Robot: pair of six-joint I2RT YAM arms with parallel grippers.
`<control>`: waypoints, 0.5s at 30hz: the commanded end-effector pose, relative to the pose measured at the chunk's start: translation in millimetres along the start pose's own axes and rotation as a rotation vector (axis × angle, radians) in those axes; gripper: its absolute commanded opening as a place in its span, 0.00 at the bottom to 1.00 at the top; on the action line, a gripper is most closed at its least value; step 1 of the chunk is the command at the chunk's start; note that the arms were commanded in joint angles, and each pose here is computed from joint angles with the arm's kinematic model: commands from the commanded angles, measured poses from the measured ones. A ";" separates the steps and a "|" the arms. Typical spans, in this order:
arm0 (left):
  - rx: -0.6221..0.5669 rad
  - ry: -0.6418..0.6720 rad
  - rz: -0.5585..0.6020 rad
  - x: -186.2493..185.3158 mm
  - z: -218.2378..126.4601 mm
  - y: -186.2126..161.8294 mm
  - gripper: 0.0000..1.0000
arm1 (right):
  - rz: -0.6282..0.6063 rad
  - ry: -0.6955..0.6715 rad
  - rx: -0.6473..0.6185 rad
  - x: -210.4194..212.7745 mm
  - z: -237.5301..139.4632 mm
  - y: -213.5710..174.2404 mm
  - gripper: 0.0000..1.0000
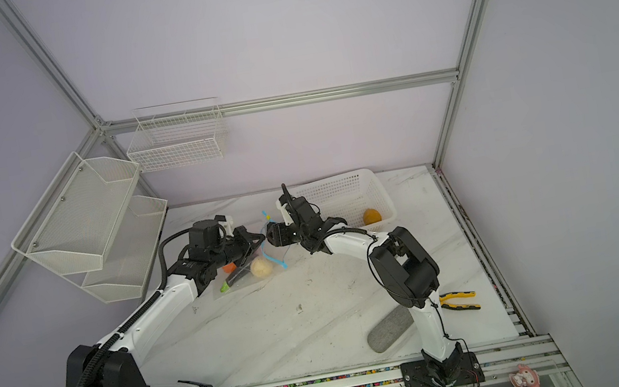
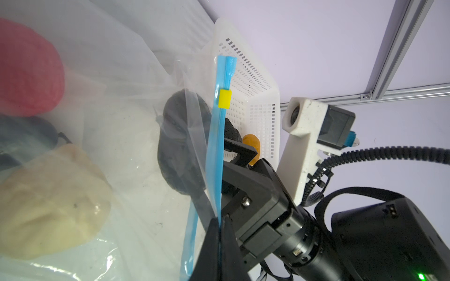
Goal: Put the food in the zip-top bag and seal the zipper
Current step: 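Lower the dark eggplant into the bag and open the right gripper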
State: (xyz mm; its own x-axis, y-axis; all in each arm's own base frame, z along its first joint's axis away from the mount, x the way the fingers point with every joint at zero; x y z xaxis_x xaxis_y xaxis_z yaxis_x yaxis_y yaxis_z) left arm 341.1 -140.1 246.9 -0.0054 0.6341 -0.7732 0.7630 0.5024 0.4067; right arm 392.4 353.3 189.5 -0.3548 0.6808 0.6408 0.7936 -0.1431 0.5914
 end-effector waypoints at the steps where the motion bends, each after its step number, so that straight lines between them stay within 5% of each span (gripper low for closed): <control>1: -0.032 -0.082 0.061 -23.6 -9.1 10.7 0.00 | 0.006 -0.023 -0.024 -4.3 4.3 -0.6 0.60; 15: -0.034 -0.082 0.060 -23.6 -9.0 10.9 0.00 | 0.001 -0.036 -0.017 -5.2 7.3 -3.6 0.67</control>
State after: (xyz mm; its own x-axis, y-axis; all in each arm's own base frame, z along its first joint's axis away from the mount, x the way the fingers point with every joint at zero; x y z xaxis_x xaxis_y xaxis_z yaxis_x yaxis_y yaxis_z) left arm 341.0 -140.5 247.1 -0.0029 0.6324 -0.7746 0.7644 0.5008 0.4060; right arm 393.3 353.7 185.7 -0.3452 0.6956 0.6301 0.7895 -0.1479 0.5957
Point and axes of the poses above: each gripper's point midway between its finger pads, its own z axis out along the fingers, its own x axis along the line the jaws close on, y = z × x, the point moved 7 cm from there along -z, back along the fingers, and after that the axes turned 9 degrees about z, right-handed, at the moved point
